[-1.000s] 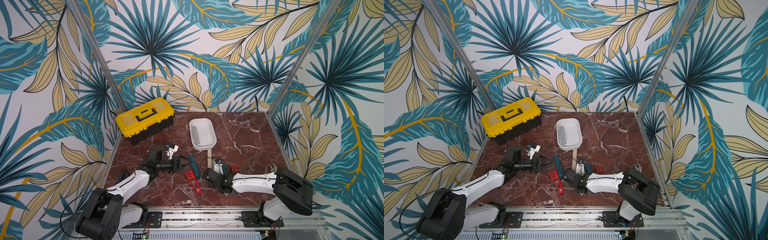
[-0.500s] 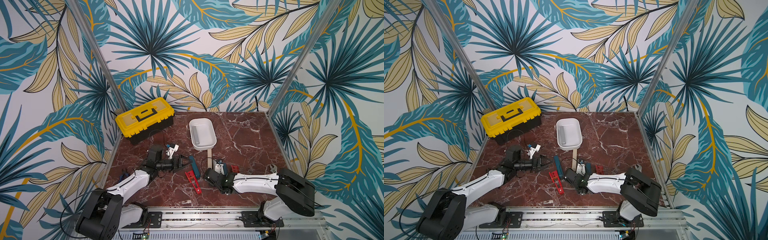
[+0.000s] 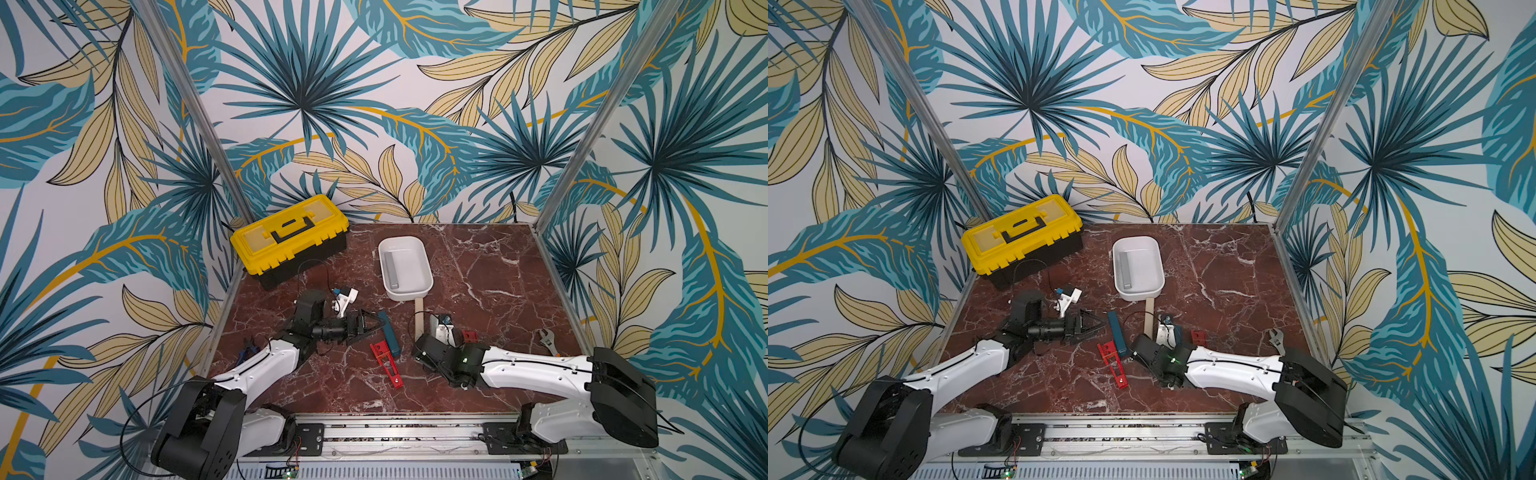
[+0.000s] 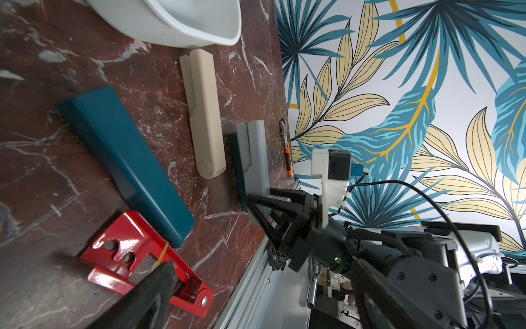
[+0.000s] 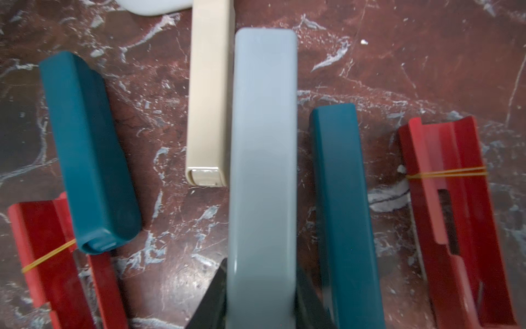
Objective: Put the pruning pliers into the storage box
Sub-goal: Pick up the pruning pliers from the center of the board.
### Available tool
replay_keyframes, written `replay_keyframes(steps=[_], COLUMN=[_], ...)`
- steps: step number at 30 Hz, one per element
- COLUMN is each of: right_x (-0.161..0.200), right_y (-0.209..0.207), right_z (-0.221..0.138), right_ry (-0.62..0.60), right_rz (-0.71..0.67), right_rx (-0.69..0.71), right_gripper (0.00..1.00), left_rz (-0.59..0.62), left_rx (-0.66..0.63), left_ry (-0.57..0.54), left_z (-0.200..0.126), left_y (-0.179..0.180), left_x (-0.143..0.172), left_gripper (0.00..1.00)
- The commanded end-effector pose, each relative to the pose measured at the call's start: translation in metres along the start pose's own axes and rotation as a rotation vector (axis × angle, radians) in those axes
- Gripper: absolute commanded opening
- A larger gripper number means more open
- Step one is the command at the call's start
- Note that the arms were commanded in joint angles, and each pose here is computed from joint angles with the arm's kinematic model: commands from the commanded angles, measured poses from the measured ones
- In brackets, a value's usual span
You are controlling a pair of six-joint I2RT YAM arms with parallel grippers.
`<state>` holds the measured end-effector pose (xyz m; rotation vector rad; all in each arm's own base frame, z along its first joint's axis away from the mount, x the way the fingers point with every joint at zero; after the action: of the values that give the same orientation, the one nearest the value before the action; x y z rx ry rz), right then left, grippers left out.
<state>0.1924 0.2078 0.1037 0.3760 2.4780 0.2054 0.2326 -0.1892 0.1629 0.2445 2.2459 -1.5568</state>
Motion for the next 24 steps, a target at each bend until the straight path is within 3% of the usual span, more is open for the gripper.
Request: replay_keyframes(steps=[1, 12, 24], right_x=[-0.013, -0.047, -0.069], right_y=[-0.001, 0.024, 0.047], right_z=[-0.017, -0.039, -0.036], right_ry=[-0.042, -0.141, -0.124], right_rz=[-0.024, -0.125, -0.143], right_rx=[0.009, -0.006, -0.057], right_gripper=[0.0, 0.0, 0.0], left_rz=[0.03, 0.053, 0.07], left_rx=[0.02, 0.023, 0.039], left_ry=[-0.002, -0.031, -0.039], left_z=[0.0, 0.005, 0.016], left_y=[-0.008, -0.011, -0.014], left_x=[-0.004, -0.025, -0.05], left_gripper=[1.0, 1.0, 1.0])
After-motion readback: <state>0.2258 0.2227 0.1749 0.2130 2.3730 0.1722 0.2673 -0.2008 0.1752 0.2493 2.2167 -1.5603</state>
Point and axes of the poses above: each gripper's point midway between its finger pads, its own z axis out along the fingers, its own y axis along the line the jaws close on, x = y × z, the point moved 4 cm from there along -z, back along the fingers, and after that the axes turned 12 degrees about z, right-handed, at the moved point
